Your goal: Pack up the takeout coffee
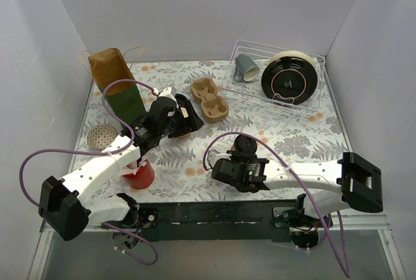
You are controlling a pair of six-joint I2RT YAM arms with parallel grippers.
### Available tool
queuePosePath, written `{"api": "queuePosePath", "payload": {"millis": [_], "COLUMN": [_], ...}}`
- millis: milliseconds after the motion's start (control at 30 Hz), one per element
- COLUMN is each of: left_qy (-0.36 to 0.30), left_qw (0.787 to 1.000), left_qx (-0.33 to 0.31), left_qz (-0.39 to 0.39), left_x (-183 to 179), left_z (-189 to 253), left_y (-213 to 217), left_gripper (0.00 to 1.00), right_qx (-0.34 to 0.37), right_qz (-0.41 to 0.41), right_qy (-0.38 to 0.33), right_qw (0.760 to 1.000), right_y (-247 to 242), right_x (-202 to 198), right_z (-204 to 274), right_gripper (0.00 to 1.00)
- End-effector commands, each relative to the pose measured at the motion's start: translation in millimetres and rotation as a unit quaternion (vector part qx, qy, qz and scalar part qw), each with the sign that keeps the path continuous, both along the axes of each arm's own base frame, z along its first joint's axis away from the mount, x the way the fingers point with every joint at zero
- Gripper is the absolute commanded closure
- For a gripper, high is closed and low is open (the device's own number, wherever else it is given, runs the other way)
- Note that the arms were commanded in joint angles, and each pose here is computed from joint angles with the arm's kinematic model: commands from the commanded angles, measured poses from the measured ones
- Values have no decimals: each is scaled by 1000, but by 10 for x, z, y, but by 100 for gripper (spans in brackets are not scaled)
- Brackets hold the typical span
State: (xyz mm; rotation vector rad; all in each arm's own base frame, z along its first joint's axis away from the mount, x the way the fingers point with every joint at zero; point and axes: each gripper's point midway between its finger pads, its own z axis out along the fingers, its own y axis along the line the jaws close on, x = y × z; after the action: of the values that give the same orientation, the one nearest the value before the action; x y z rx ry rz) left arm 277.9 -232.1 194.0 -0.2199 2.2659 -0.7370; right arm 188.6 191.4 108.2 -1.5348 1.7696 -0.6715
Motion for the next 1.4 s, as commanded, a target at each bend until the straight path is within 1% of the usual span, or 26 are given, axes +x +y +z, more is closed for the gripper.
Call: {"api": "queuePosePath", "payload": {"millis": [0,133,333,367,467,600,667,700,767,800,867,900,933,1033,1100,1133,1233,1367], "left_qy": [-7,1,-2,-4,-11,-21,-18,-23,-27,-34,-37,-44,-47,-52,-51,-51,-50,-47], "left_qw": [1000,1000,1000,1000,1000,1000,999,999,997,997,997,996,996,996,996,996,996,996], "left_qx": [-3,0,-2,-1,-4,-4,-4,-4,-7,-9,-3,-5,-4,1,3,4,6,9], "left_qz": [-1,-1,-2,-3,-12,-19,-28,-31,-72,-72,-72,-73,-74,-71,-70,-70,-70,-72], "left_x": [12,24,40,44,30,38,25,38,-38,-42,-62,-73,-74,-72,-80,-77,-77,-83], "left_z": [7,-54,-7,10,45,89,72,80,60,81,41,72,83,113,111,106,95,65], "left_y": [19,21,30,28,16,7,-17,-30,-107,-99,-65,-55,-49,-21,-8,-6,1,-3], "left_gripper": [22,22,22,22,22,22,22,22,22,22,21,21,21,21,21,21,21,21], "right_qx": [-10,-29,-16,-14,-3,23,28,39,79,119,174,205,226,281,315,339,351,348], "right_qz": [8,10,29,31,35,56,45,40,15,-15,-45,-59,-75,-109,-106,-103,-108,-114], "right_qy": [29,23,39,41,49,50,43,42,40,45,58,63,79,92,92,100,119,134], "right_qw": [1000,999,999,999,998,997,998,998,996,992,982,975,968,949,939,930,922,921], "right_y": [101,141,287,306,366,460,425,440,425,432,367,377,286,187,227,288,272,227], "right_x": [-139,-148,-209,-217,-233,-230,-186,-177,-146,-146,-99,-79,-24,150,200,231,258,289], "right_z": [-84,-63,-30,-25,11,66,101,139,248,299,359,371,327,339,413,446,351,155], "right_gripper": [69,69,59,56,53,52,52,52,51,49,43,42,40,36,34,33,32,32]}}
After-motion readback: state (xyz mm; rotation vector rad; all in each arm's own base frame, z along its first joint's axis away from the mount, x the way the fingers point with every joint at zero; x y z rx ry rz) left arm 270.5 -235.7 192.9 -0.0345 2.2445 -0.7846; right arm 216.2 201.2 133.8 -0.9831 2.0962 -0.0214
